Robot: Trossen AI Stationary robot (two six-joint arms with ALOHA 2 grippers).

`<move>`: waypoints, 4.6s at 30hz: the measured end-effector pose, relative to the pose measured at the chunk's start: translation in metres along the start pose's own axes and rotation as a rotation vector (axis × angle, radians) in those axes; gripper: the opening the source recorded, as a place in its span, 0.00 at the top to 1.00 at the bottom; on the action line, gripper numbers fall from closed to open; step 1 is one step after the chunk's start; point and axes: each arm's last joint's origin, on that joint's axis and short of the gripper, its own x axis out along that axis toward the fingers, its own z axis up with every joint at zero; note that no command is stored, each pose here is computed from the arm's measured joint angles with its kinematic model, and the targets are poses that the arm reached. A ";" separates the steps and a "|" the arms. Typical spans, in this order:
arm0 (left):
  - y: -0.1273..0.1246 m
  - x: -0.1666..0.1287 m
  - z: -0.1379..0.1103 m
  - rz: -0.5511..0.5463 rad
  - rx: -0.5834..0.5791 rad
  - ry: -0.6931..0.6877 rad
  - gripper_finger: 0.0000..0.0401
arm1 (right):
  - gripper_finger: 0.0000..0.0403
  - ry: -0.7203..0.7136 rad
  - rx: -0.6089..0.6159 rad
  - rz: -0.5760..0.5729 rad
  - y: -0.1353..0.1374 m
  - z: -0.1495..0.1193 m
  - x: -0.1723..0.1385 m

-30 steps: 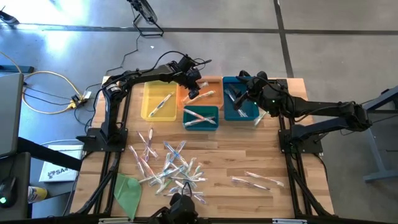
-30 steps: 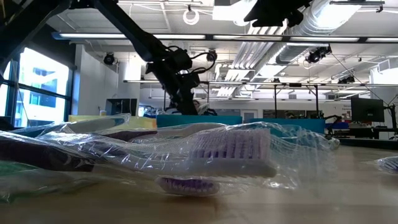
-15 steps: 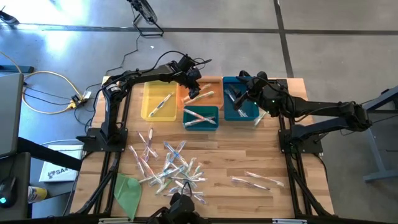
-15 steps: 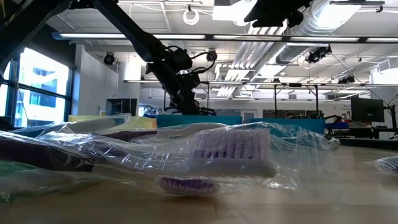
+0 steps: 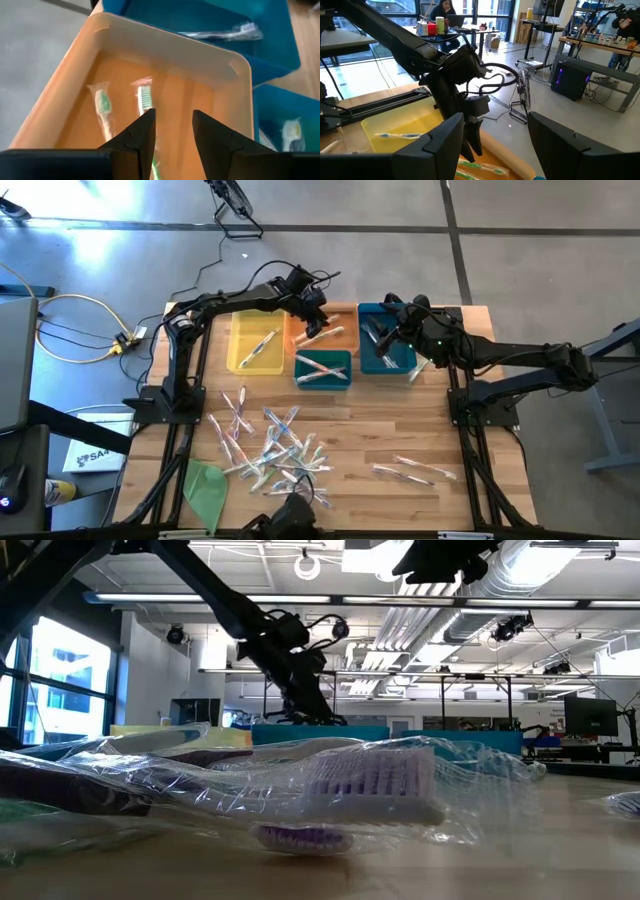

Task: Pick & Place Toothbrushes
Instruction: Put the orange toothbrush into the dark green bin

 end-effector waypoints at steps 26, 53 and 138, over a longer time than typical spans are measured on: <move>-0.083 -0.093 0.056 0.211 0.447 -0.091 1.00 | 0.47 0.116 -0.023 0.059 -0.004 -0.009 -0.009; -0.139 -0.159 -0.005 0.172 0.449 -0.372 1.00 | 0.47 0.144 -0.029 0.077 -0.010 -0.008 -0.019; -0.239 -0.198 -0.086 0.153 0.519 -0.560 1.00 | 0.99 0.549 0.082 0.644 0.102 -0.017 -0.098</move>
